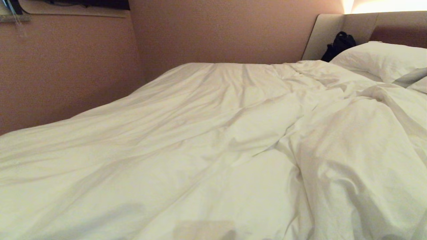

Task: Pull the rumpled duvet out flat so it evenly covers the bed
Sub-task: Flatten the corners of the folded blanket

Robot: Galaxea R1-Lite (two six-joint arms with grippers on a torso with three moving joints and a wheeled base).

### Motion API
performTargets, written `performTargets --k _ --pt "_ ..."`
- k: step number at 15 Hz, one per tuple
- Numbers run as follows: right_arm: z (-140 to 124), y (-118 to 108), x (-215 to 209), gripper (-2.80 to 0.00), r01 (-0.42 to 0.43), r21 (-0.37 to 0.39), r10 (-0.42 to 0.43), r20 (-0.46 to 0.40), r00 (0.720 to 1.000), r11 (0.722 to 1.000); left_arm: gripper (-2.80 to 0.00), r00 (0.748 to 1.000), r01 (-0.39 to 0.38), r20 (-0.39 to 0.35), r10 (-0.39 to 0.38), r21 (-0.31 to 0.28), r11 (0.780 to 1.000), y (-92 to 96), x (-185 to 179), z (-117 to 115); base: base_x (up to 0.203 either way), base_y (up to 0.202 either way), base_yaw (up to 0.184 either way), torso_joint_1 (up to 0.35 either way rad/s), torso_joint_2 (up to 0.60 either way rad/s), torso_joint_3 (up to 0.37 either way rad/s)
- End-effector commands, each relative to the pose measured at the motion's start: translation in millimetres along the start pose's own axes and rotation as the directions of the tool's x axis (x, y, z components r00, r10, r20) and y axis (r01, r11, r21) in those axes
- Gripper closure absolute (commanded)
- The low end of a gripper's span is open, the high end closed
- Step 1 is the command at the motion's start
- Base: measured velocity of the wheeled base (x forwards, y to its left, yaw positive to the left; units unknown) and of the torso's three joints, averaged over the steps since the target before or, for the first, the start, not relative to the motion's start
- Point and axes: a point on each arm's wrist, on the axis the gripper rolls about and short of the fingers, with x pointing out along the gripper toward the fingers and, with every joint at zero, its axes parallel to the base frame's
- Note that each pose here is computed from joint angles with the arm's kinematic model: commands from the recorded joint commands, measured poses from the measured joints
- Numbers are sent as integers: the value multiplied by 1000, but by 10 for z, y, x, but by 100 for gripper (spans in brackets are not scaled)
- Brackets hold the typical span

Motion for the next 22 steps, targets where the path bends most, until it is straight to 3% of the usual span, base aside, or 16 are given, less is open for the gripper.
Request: performTargets --k 1,6,8,9,15,18,22 --pt "-1 0 0 0 -1 0 1 0 1000 1000 0 1000 -2 -15 2 -11 1000 92 66 -56 0 0 0 0 0 0" --pt "-1 0 0 0 -1 0 1 0 1000 1000 0 999 39 -33 -39 -15 999 33 60 -168 0 0 0 0 0 0" --pt "-1 0 0 0 -1 0 1 0 1000 1000 0 997 61 -40 -61 11 998 -5 55 -225 0 0 0 0 0 0" --pt "-1 0 0 0 -1 0 1 0 1000 1000 -280 997 64 -44 -63 11 998 -23 43 -245 0 0 0 0 0 0" --pt "-1 0 0 0 -1 0 1 0 1000 1000 -280 992 112 -59 -112 -2 994 -306 -195 -447 0 0 0 0 0 0" --pt "-1 0 0 0 -1 0 1 0 1000 1000 -280 986 164 -14 -164 -1 986 -491 -419 -476 0 0 0 0 0 0" --pt "-1 0 0 0 -1 0 1 0 1000 1000 -280 954 298 49 -297 -16 955 -777 -807 -456 0 0 0 0 0 0"
